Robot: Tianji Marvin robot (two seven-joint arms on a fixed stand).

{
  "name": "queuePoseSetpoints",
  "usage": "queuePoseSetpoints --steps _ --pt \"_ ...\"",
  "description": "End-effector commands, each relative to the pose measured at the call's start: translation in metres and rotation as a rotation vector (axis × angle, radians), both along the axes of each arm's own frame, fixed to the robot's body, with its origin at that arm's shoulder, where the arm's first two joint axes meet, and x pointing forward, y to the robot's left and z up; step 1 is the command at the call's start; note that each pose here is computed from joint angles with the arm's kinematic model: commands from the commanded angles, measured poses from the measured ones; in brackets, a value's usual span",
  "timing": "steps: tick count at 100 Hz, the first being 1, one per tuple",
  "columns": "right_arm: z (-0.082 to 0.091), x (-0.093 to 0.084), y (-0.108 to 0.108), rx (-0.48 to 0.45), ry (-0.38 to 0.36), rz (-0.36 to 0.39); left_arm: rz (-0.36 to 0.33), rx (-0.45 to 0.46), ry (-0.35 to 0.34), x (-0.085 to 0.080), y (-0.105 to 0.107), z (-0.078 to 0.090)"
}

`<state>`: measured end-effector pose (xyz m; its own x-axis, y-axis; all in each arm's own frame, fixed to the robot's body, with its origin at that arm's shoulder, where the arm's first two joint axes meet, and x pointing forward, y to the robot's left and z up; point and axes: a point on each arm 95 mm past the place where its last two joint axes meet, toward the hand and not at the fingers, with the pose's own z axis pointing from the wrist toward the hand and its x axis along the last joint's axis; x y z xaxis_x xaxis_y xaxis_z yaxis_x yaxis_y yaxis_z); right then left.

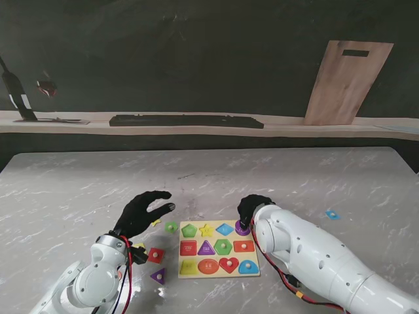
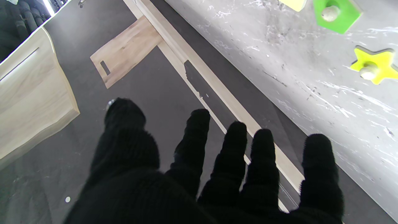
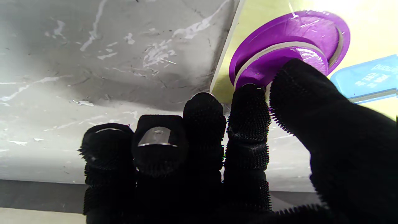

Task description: Fit puzzle pieces into a puzzle board

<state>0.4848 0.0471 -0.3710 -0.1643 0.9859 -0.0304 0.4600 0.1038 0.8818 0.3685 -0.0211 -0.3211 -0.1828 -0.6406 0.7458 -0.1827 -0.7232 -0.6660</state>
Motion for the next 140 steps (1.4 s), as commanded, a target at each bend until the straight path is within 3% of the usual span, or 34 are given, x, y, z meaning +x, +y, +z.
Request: queuePoseSetpoints --steps 1,69,101,140 --pt "-0.011 -0.006 -0.004 -0.019 0.032 -0.008 0.0 -0.009 0.0 -0.001 -0.001 0.001" --pt "-0.018 -0.012 -0.011 -0.065 0.098 -0.012 0.0 -0.006 0.001 -0.001 -0.002 0.0" --pt "-0.017 -0.015 -0.019 -0.145 0.078 -0.02 0.001 -0.004 -0.001 0.0 -0.001 0.0" --pt "-0.008 -0.018 -0.033 -0.171 0.047 0.006 0.002 -0.003 -0.001 0.0 -0.001 -0.001"
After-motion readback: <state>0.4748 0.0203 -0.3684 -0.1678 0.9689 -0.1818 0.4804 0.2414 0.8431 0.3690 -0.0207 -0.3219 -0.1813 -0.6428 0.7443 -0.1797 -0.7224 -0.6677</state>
